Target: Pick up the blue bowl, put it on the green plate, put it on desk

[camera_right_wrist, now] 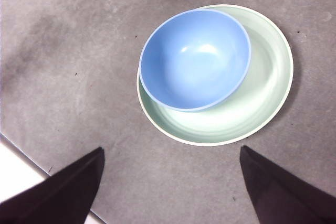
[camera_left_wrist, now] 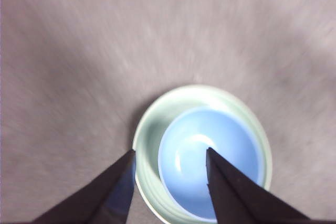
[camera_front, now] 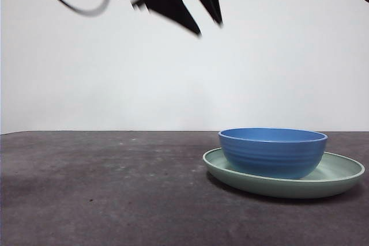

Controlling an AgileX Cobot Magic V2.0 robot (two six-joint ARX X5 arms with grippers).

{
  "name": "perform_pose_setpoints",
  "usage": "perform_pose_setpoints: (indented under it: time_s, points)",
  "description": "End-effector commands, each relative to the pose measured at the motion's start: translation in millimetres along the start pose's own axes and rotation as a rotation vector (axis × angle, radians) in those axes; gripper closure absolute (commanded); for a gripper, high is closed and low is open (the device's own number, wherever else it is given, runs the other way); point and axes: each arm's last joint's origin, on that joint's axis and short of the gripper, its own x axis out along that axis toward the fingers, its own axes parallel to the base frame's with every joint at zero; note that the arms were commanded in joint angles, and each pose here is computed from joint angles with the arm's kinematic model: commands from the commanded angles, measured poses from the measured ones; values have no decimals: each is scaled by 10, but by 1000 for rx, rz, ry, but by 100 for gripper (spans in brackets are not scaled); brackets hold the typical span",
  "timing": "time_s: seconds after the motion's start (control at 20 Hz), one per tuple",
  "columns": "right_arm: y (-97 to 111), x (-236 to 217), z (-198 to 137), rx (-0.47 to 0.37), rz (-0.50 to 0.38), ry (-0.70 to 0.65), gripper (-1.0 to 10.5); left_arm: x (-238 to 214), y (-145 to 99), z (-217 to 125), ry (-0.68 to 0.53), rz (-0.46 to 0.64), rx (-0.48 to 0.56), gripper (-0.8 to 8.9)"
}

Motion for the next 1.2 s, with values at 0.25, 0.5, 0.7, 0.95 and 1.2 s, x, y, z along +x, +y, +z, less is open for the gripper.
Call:
perform_pose_setpoints:
  time_s: [0.25, 0.5, 0.7, 0.95, 1.2]
  points:
    - [15, -22, 41, -3, -1, -17, 532, -898, 80, -122, -159, 34, 15, 594]
    - [16, -22, 40, -3, -1, -17, 532, -1034, 166, -769, -110, -15, 2, 594]
    - [15, -21, 41, -3, -1, -17, 532, -952, 165, -1277, -93, -186, 11, 595]
    - [15, -21, 40, -2, -1, -16, 532, -859, 175, -1535, -35, -277, 6, 595]
    - [15, -21, 40, -1, -1, -15, 532, -819, 179, -1594, -11, -303, -2, 595]
